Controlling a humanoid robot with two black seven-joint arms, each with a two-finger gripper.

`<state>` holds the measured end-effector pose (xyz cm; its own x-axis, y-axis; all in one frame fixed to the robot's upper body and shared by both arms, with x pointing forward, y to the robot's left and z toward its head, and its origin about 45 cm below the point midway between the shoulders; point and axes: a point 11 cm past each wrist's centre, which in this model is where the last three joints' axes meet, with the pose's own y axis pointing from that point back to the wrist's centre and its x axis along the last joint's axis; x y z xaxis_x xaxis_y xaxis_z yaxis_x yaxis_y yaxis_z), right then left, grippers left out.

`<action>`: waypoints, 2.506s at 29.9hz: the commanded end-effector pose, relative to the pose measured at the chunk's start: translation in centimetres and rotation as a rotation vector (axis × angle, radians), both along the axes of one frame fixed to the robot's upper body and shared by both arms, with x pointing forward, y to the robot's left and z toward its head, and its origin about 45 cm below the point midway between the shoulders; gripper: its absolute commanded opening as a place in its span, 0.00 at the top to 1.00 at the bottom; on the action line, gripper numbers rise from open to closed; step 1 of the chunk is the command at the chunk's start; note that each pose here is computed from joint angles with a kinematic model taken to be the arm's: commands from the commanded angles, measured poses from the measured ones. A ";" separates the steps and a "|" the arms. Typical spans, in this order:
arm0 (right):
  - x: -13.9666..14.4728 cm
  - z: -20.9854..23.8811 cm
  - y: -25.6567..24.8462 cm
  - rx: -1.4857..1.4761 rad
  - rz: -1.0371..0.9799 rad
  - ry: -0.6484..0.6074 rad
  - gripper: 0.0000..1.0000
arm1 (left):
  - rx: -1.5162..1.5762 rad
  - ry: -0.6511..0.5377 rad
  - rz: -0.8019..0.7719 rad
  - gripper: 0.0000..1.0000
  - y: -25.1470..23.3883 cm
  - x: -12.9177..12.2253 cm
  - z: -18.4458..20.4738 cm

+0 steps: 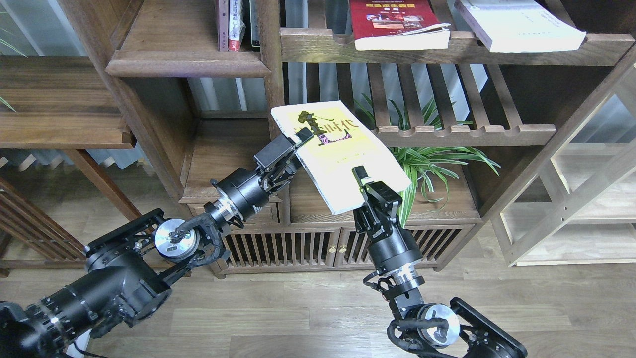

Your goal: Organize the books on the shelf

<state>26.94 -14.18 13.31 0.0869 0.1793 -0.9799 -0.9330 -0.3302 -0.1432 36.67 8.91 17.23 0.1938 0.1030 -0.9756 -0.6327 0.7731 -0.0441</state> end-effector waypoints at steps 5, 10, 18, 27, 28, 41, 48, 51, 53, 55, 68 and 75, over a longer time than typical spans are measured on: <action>-0.1 0.1 0.5 0.010 0.011 -0.001 0.95 | 0.003 0.001 0.006 0.01 0.4 0.5 0.1; -0.8 -0.1 1.7 0.003 0.082 0.000 0.95 | 0.005 0.009 -0.045 0.02 0.1 0.1 0.1; -0.9 -0.1 2.0 0.004 0.096 -0.001 0.94 | -0.004 0.026 -0.054 0.02 0.1 0.1 0.0; -1.3 -0.2 2.5 0.002 0.124 0.001 0.92 | 0.016 0.042 -0.056 0.18 0.2 -0.2 -0.5; -1.3 -0.2 2.6 0.004 0.126 0.000 0.91 | 0.015 0.044 -0.056 0.21 0.2 -0.2 -0.6; -1.4 -0.2 2.8 0.005 0.137 -0.002 0.89 | -0.018 0.043 -0.058 0.77 0.2 -1.1 -0.7; -1.4 -0.2 2.8 0.001 0.142 -0.004 0.87 | -0.016 0.043 -0.059 0.85 0.4 -1.1 -0.7; -1.4 -0.1 2.9 0.001 0.148 -0.006 0.86 | -0.017 0.045 -0.057 0.95 0.4 -1.1 -0.8; -1.3 -0.1 3.0 0.000 0.152 -0.008 0.85 | -0.017 0.046 -0.056 0.96 0.4 -1.1 -0.8; -1.3 -0.1 3.0 0.000 0.155 -0.010 0.84 | -0.020 0.046 -0.059 0.98 0.3 -1.2 -0.8; -1.3 0.3 3.7 0.009 0.159 -0.020 0.27 | -0.013 0.044 -0.040 0.98 0.9 -1.1 -0.9; -0.9 0.6 3.7 0.001 0.159 -0.036 0.18 | -0.013 0.044 -0.040 0.98 0.9 -1.1 -0.9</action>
<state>25.88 -10.44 13.80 0.0862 0.1980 -0.9764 -0.8631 -0.4746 -0.1724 35.58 9.75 16.33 0.1562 0.0821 -0.9843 -0.6034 0.7969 -0.0292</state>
